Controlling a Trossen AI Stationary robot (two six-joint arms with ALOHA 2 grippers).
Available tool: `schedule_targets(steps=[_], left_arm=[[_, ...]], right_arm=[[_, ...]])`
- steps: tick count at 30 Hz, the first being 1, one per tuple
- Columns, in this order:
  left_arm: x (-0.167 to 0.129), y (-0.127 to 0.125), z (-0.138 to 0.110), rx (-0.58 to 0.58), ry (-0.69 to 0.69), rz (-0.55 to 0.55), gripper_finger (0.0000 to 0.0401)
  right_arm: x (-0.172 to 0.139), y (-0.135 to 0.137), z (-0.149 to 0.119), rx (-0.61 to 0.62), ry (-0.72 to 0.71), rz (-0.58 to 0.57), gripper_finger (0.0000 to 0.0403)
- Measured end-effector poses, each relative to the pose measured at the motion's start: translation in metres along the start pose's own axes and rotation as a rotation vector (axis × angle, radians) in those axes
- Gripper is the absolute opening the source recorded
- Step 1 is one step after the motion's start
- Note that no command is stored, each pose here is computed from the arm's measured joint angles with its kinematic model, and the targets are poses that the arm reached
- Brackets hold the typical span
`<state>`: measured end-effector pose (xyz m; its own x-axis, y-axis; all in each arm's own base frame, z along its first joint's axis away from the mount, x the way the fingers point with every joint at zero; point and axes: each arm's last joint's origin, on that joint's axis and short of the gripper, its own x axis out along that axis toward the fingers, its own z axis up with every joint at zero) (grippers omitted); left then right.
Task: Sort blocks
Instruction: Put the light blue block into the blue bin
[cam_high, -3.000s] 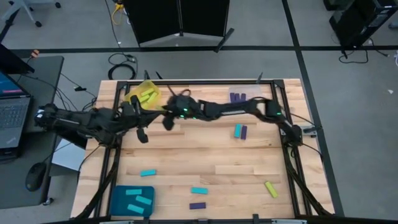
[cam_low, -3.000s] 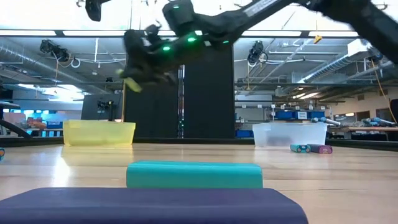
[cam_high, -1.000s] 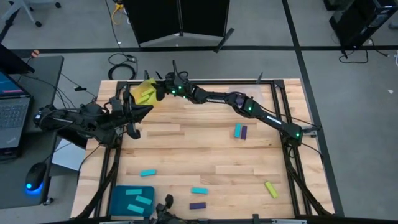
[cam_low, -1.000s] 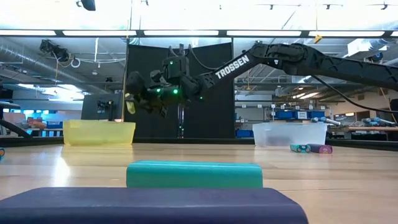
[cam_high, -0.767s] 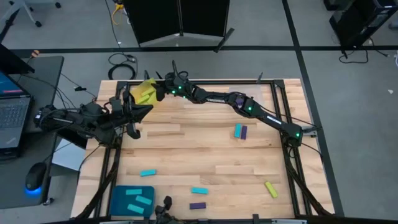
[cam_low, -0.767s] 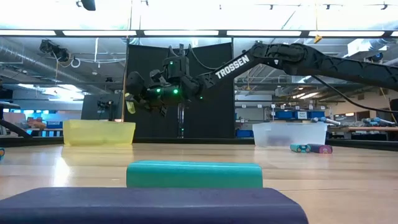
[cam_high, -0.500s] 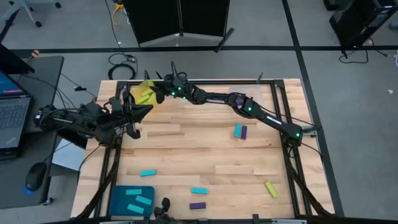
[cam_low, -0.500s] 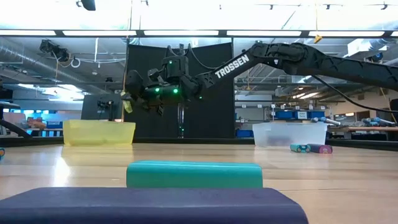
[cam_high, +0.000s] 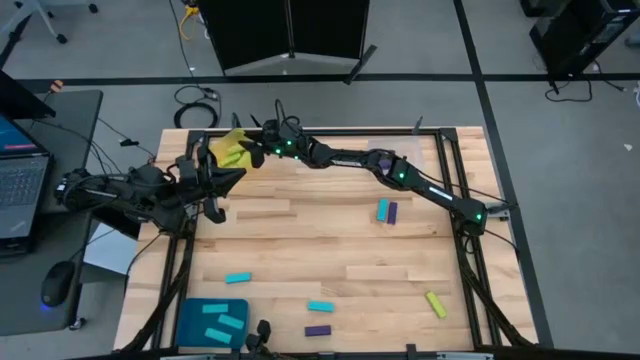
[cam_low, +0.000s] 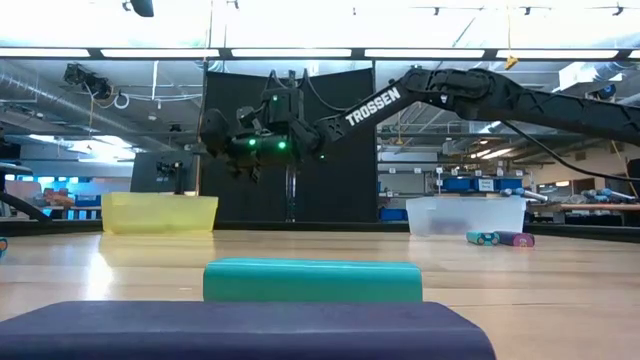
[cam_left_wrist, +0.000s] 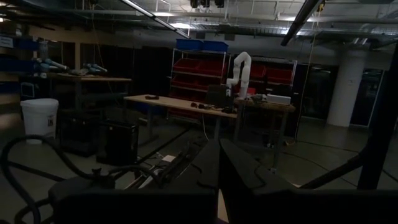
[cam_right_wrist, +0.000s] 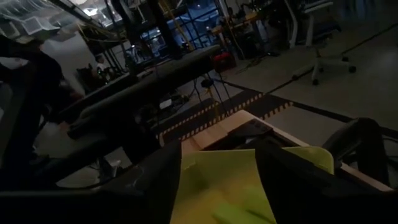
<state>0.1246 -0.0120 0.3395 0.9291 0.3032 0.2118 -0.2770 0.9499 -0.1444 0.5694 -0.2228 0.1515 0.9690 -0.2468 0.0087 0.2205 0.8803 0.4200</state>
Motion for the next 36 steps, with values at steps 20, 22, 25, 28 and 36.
schedule_targets(steps=[20,22,25,28,36], left_arm=[[0.000,0.000,-0.001,-0.002,0.012,0.000,0.0014],[0.000,0.000,-0.001,-0.003,0.014,0.000,0.0014],[0.000,0.000,-0.002,-0.018,0.019,0.001,0.0014],[0.000,0.000,-0.003,-0.015,0.030,0.001,0.0014],[0.000,0.000,-0.004,-0.015,0.035,0.001,0.0014]], right_arm=[[-0.001,0.089,0.012,-0.226,0.005,0.125,0.0012],[-0.001,0.098,0.006,-0.244,0.022,0.126,0.0008],[-0.002,0.115,-0.007,-0.271,0.047,0.106,0.0007],[-0.003,0.130,-0.018,-0.298,0.081,0.083,0.0005],[-0.010,0.162,-0.035,-0.397,0.095,-0.009,0.0005]])
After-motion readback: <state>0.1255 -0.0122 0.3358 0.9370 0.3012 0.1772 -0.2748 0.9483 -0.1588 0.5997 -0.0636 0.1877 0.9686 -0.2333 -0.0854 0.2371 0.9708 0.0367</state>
